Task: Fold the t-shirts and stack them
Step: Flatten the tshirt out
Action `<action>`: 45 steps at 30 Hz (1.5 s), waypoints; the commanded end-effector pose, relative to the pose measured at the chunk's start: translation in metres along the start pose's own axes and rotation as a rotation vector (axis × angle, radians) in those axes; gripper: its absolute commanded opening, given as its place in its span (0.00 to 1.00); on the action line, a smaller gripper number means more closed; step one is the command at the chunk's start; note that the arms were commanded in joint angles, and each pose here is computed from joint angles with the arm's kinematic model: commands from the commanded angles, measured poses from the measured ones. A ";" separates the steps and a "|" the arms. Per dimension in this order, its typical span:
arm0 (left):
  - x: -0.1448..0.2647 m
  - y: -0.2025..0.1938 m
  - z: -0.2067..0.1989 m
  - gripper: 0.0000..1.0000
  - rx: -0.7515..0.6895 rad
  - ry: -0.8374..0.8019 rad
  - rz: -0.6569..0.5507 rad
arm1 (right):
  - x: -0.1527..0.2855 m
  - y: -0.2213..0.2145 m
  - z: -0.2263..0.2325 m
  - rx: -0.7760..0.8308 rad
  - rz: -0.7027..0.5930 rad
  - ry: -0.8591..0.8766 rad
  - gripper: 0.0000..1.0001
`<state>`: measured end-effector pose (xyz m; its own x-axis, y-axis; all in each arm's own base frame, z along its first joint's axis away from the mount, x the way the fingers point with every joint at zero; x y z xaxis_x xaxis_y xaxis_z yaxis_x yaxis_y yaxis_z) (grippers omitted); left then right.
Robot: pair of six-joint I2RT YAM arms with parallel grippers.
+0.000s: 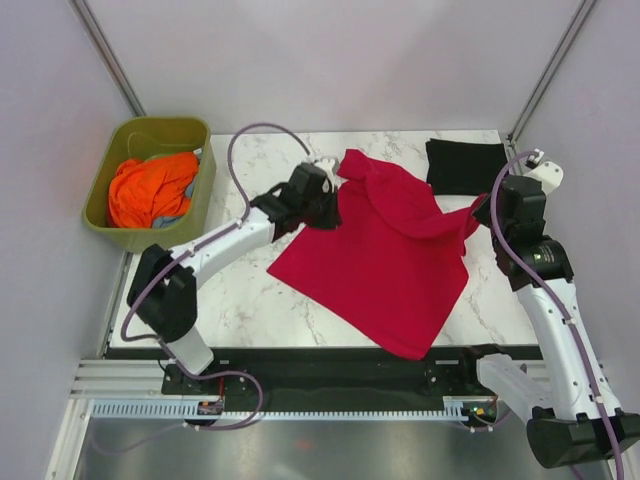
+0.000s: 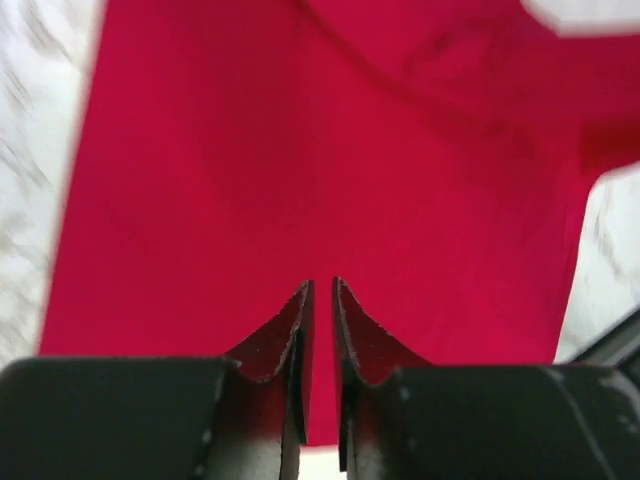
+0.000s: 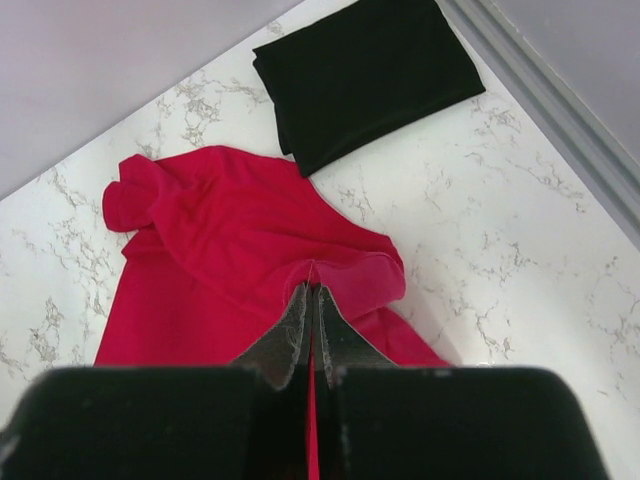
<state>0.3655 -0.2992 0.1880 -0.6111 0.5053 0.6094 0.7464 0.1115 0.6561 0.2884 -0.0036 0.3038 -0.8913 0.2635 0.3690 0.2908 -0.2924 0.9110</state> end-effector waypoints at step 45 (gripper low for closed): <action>0.059 -0.202 -0.020 0.40 -0.312 0.069 0.361 | 0.008 -0.066 0.027 -0.312 0.048 0.258 0.00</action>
<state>0.1869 -0.3105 0.1005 -0.3434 0.3902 0.8543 0.8119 -0.3338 0.4789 0.2723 0.0432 0.2364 -0.9296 0.0158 0.3683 0.2944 -0.5697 0.7673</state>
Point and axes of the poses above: each gripper's point midway between its finger pads, its own x axis back along the fingers, its own z axis along the line the jaws close on, y = z × x, the point moved 2 cm from there along x, back along the fingers, and after that the axes turned 9 degrees about x, right-handed, at the moved point
